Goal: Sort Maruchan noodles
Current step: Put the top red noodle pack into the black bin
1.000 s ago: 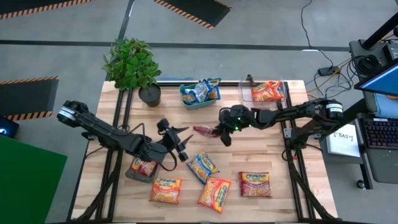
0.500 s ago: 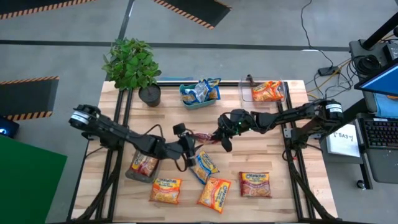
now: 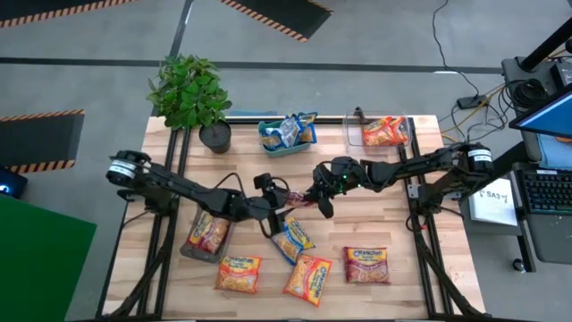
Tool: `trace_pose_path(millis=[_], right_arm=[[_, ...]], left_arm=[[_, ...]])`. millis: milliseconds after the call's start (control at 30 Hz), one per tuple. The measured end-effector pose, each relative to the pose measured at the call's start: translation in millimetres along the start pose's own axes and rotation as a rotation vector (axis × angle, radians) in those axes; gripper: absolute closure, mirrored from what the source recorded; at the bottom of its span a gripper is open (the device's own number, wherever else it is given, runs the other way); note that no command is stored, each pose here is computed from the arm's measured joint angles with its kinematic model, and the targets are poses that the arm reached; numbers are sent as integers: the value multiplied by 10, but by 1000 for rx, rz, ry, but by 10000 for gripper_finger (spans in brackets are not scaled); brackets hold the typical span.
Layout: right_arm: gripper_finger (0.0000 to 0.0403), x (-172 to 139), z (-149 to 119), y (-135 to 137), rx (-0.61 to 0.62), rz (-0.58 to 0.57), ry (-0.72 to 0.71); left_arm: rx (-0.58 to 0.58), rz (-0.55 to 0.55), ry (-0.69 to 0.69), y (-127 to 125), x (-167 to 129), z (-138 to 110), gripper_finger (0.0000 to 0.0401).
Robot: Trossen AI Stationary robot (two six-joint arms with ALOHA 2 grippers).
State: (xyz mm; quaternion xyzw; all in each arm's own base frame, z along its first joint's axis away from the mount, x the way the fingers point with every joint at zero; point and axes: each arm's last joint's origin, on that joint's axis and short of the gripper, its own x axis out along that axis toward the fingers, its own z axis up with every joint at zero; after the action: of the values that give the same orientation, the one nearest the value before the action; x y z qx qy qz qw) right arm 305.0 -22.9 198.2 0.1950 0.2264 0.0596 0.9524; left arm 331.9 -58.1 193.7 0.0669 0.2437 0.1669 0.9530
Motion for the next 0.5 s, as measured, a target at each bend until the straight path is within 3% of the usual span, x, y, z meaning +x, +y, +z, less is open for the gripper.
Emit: trace_pose_path(millis=[267,500], right_arm=[[390,0,2,1,-1,0,-2],[387,0,25,8,1,7,-26]], left_arm=[[-15,13,17,42,86,-44,152],[-22,15,16,47,90,-39,229]])
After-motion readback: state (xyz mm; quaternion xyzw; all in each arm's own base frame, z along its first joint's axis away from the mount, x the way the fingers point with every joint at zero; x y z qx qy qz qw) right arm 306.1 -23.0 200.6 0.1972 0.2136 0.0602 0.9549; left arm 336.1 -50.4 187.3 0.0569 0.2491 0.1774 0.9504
